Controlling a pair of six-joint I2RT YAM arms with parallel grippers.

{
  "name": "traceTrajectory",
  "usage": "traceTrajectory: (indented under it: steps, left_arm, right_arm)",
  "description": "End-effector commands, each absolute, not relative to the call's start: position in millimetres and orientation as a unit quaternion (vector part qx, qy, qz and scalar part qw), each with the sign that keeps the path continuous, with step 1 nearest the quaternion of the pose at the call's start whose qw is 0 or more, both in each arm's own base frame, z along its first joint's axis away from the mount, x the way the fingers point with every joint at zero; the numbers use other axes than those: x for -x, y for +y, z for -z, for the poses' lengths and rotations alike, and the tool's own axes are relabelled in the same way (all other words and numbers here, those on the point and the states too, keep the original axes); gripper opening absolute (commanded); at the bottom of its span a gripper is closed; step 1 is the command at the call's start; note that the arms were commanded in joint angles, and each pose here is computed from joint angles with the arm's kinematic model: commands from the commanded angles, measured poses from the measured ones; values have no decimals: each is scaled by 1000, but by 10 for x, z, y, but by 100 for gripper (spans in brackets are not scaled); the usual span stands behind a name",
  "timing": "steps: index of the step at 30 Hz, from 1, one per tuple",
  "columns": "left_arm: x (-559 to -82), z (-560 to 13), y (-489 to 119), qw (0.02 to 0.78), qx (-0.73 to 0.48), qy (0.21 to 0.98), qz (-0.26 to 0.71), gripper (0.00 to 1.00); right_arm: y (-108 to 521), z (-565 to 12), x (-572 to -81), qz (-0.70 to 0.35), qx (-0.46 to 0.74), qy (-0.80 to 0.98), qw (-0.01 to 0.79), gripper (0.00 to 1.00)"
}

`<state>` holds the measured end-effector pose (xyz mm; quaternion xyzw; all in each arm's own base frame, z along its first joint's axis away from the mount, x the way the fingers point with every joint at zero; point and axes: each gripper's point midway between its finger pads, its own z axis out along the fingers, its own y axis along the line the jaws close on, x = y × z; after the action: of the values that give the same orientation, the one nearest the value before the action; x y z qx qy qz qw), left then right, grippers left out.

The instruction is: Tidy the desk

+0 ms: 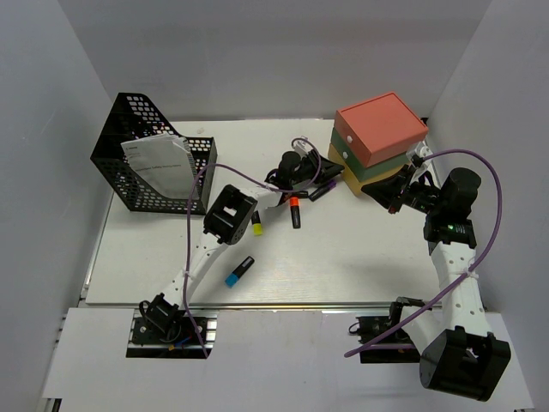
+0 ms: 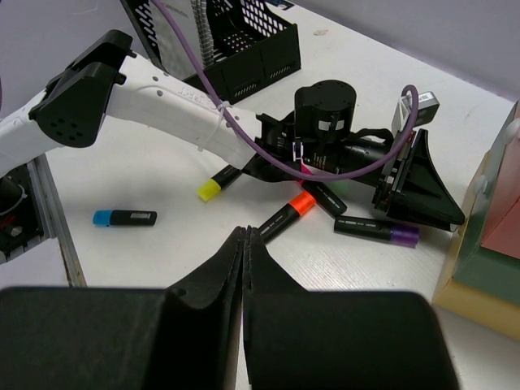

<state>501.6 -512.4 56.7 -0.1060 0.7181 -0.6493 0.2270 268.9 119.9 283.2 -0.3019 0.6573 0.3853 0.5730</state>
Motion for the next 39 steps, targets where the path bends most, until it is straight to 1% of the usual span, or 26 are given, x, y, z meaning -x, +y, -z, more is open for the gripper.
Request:
traceTrajectory:
  steps: [1,4,5,6,7,8,9,11,12,14,18,19,21,24,25,27,28,29,30,31,32,33,35,37,38,39]
  left_arm:
    - [-4932,-599,-5153,226,106,717,651,23]
    - [-4897,-706,-5130,230,103,709,659,20]
    - [-4851,-629,-5095,224,108,714,654,19]
    - [-4831,-774,-5080,232,102,705,662,18]
    - [-4805,-776,-5055,233,103,705,662,18]
    - [-4781,-675,-4958,229,111,713,654,18]
    - [-4717,-715,-4831,236,112,709,655,17]
    - [-4681,-838,-4809,240,107,704,660,17]
    - [-4653,-745,-4714,238,114,709,653,17]
    - [-4598,-846,-4674,244,108,707,655,17]
    - [-4503,-831,-4609,244,105,713,649,17]
    - [-4519,-784,-4552,244,109,717,644,18]
    - [-4510,-798,-4544,245,108,717,644,24]
    - [-4504,-835,-4534,248,108,716,644,29]
    - [-4541,-825,-4478,251,111,716,641,39]
    - [-4537,-895,-4474,254,108,716,641,51]
    - [-4584,-902,-4416,259,110,716,639,57]
    - [-4565,-891,-4409,258,107,720,635,64]
    - [-4592,-963,-4367,264,103,718,635,68]
    - [-4585,-966,-4362,263,103,719,635,68]
    - [-4599,-962,-4307,263,104,721,633,69]
    - [-4583,-1051,-4301,266,100,718,635,69]
    - [-4555,-1016,-4217,265,101,726,627,69]
    - [-4542,-1061,-4144,270,92,738,611,68]
    - [-4520,-1123,-4125,284,71,744,601,65]
    - [-4508,-1041,-4115,272,79,755,591,62]
  right_arm:
    - [1179,-2886,-2700,-373,310,650,585,0]
    - [1177,-2876,-2705,-372,309,651,585,0]
    - [1175,-2870,-2707,-372,309,651,585,0]
    - [1176,-2870,-2707,-372,308,651,585,0]
    - [1170,-2870,-2711,-371,308,652,586,0]
    - [1178,-2864,-2707,-372,309,652,585,0]
    - [1179,-2864,-2705,-372,310,651,585,0]
    - [1171,-2870,-2708,-370,310,651,586,0]
    - [1179,-2864,-2703,-372,310,651,585,0]
    - [1178,-2857,-2701,-372,311,650,585,0]
    - [1174,-2856,-2701,-370,311,650,586,0]
    - [1174,-2849,-2704,-371,310,650,586,0]
    - [1176,-2848,-2705,-370,311,650,586,0]
    - [1168,-2849,-2709,-368,311,650,587,0]
    - [1168,-2849,-2710,-368,311,650,588,0]
    - [1175,-2843,-2707,-370,313,650,586,1]
    - [1171,-2844,-2706,-368,314,649,587,4]
    - [1182,-2833,-2696,-372,316,648,584,14]
    - [1180,-2828,-2698,-372,318,648,584,27]
    - [1192,-2830,-2682,-376,320,647,581,27]
    - [1204,-2825,-2668,-383,323,646,576,38]
    - [1205,-2826,-2661,-385,323,646,574,41]
    - [1199,-2795,-2670,-377,337,643,575,47]
    - [1200,-2768,-2672,-376,342,644,571,49]
    - [1204,-2760,-2666,-377,343,645,569,50]
    - [1206,-2765,-2670,-374,348,642,572,50]
